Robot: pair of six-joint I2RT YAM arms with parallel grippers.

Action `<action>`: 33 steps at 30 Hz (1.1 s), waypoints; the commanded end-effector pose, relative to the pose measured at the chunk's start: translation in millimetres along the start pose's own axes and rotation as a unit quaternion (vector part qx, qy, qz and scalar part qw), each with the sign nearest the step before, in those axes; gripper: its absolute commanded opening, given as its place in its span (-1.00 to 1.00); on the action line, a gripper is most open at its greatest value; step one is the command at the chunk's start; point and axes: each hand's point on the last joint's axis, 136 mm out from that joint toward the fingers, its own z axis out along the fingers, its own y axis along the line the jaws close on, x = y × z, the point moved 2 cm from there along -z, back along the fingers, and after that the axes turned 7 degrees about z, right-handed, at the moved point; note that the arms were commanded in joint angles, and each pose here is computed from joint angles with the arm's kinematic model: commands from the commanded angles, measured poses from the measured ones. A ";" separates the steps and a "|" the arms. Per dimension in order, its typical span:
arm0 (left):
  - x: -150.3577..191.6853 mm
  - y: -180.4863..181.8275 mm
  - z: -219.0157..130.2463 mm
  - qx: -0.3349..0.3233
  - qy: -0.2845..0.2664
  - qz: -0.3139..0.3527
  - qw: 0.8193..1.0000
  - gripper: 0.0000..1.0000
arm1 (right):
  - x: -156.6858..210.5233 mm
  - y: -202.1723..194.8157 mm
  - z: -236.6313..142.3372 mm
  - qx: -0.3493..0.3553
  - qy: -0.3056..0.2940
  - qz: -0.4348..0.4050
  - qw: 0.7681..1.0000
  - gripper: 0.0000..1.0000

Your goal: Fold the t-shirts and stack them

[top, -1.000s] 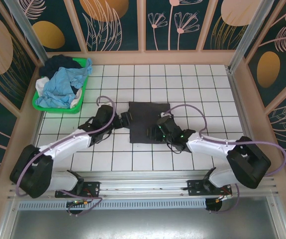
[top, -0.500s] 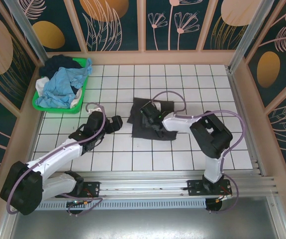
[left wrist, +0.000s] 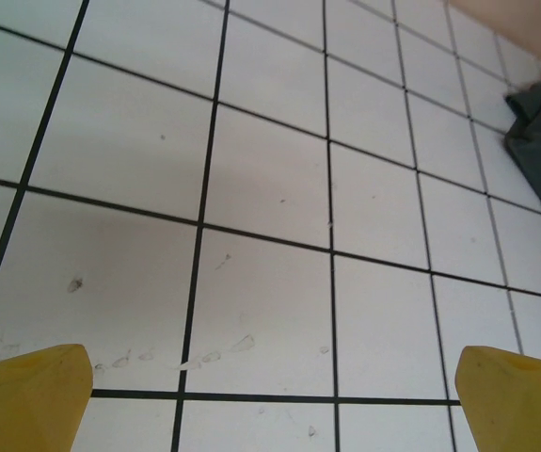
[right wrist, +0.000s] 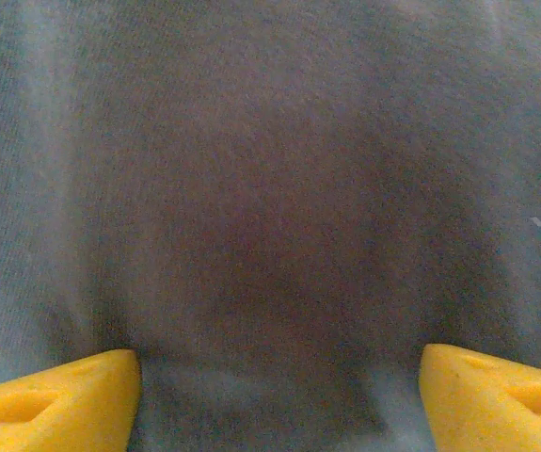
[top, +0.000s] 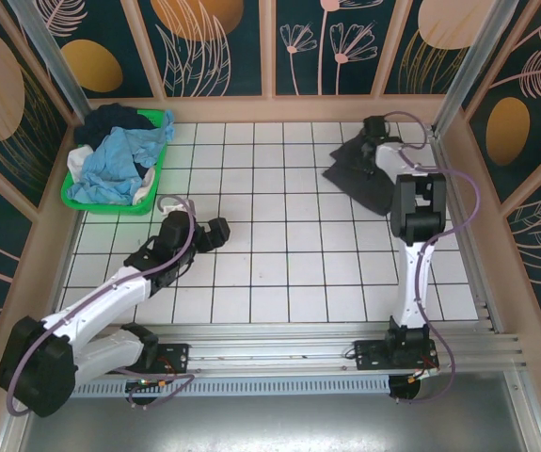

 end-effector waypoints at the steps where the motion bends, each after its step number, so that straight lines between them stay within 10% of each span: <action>1: 5.2 10.5 -4.0 -0.017 0.002 0.004 1.000 0.97 | 2.7 49.1 -75.4 -0.048 -0.018 -0.022 0.998 0.71; 8: 6.8 5.5 -3.7 -0.008 0.017 -0.006 1.000 0.97 | 77.2 67.6 -97.4 -0.199 -0.023 0.092 0.975 0.79; 14: 15.0 12.3 -9.8 -0.005 0.010 -0.023 1.000 0.97 | 121.0 39.4 -45.7 -0.178 0.026 0.146 0.973 0.75; 33: 9.8 14.6 -9.5 -0.022 0.008 0.000 1.000 0.97 | 84.7 -112.5 -15.3 -0.076 0.032 0.240 0.967 0.66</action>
